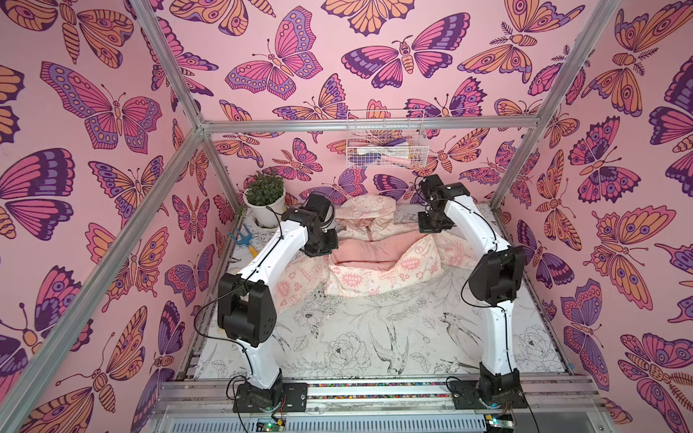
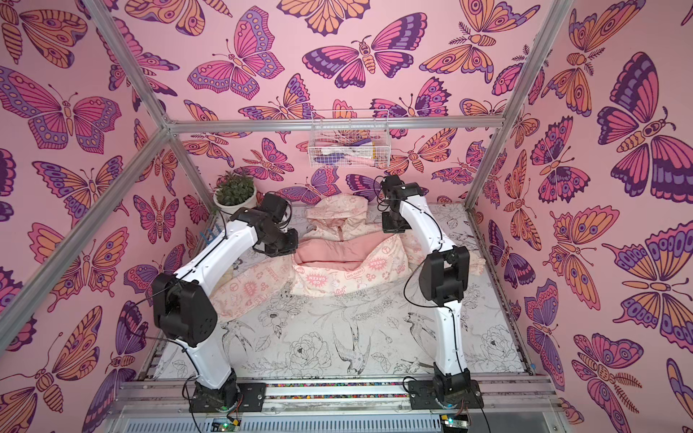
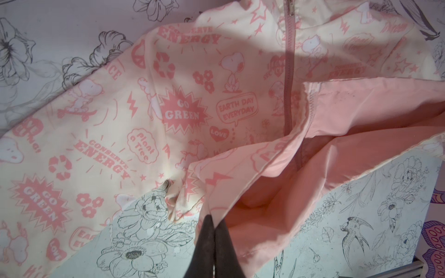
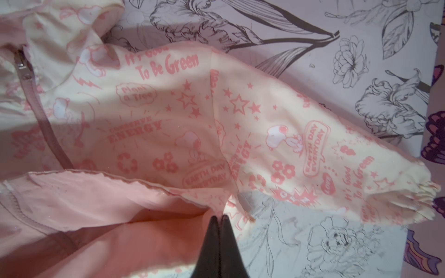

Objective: Unzip the jacket
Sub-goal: Flatten out the jacket at the center of the board.

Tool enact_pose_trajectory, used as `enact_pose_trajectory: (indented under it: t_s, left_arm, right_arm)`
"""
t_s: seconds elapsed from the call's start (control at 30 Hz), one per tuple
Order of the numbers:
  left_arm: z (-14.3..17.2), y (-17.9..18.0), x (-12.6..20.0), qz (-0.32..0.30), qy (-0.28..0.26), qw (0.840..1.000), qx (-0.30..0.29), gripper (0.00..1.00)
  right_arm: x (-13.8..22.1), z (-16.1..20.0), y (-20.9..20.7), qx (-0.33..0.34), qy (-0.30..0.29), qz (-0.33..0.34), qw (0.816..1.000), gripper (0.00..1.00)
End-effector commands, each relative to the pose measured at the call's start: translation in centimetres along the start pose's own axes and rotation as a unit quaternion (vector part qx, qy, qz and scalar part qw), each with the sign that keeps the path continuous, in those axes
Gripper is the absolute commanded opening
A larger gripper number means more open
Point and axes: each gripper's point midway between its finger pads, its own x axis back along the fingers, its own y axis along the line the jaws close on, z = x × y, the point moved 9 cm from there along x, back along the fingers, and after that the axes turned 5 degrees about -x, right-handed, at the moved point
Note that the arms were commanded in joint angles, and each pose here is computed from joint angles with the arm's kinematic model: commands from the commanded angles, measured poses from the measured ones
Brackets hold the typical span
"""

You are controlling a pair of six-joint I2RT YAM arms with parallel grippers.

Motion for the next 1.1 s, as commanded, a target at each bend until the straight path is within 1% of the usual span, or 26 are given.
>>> enact_pose_trajectory:
  t_s: [0.0,0.07,0.17,0.27,0.43,0.5,0.57,0.67,0.73,0.77,0.8,0.83,0.9,0.97,1.0,1.07]
  left_arm:
    - [2.9,1.3,1.5,-0.019,0.015,0.999,0.029,0.0]
    - [4.9,1.9,1.8,-0.028,0.021,0.998,0.048,0.0]
    - [8.4,2.7,2.2,-0.043,0.026,0.996,0.073,0.0]
    - [11.8,2.7,2.0,-0.054,0.032,0.995,0.082,0.0]
    - [17.0,2.6,1.5,-0.061,0.039,0.993,0.094,0.0]
    - [18.6,3.0,1.2,-0.066,0.044,0.992,0.1,0.0]
    - [20.0,3.6,1.0,-0.069,0.044,0.991,0.11,0.0]
    - [21.8,4.6,0.9,-0.071,0.041,0.989,0.127,0.0]
    - [22.6,5.0,0.9,-0.067,0.04,0.988,0.132,0.0]
    - [22.9,5.0,0.9,-0.064,0.041,0.989,0.13,0.04]
    - [23.1,5.0,0.9,-0.061,0.042,0.989,0.127,0.14]
    - [23.3,4.9,1.0,-0.057,0.044,0.99,0.122,0.23]
    - [23.5,4.6,1.1,-0.055,0.049,0.991,0.109,0.42]
    - [23.6,4.3,1.4,-0.062,0.056,0.992,0.097,0.52]
    - [23.6,4.2,1.6,-0.068,0.057,0.992,0.09,0.58]
    - [23.5,3.7,2.3,-0.077,0.055,0.993,0.075,0.65]
  right_arm:
    - [2.6,2.6,-1.6,0.013,0.02,0.006,1.0,0.0]
    - [2.9,4.8,-2.4,0.014,0.032,0.006,0.999,0.0]
    - [3.5,8.5,-4.0,0.004,0.031,0.008,0.999,0.0]
    - [3.2,12.6,-5.5,-0.006,0.047,0.019,0.999,0.0]
    - [4.2,18.3,-7.7,-0.028,0.066,0.019,0.997,0.0]
    - [4.4,20.2,-8.6,-0.037,0.071,0.026,0.996,0.0]
    - [4.5,21.9,-9.6,-0.051,0.073,0.048,0.995,0.0]
    - [3.9,23.8,-10.5,-0.067,0.082,0.059,0.993,0.0]
    - [3.7,24.5,-10.9,-0.078,0.092,0.069,0.99,0.04]
    - [3.7,24.9,-11.1,-0.085,0.096,0.072,0.989,0.1]
    - [3.9,25.2,-11.2,-0.09,0.095,0.068,0.989,0.22]
    - [4.4,25.2,-11.3,-0.097,0.086,0.062,0.99,0.3]
    - [5.9,25.3,-11.9,-0.133,0.069,0.05,0.987,0.5]
    - [7.1,25.6,-12.1,-0.159,0.056,0.03,0.985,0.65]
    - [7.8,25.7,-12.3,-0.172,0.048,0.021,0.984,0.69]
    - [8.8,25.8,-12.3,-0.186,0.024,0.0,0.982,0.7]
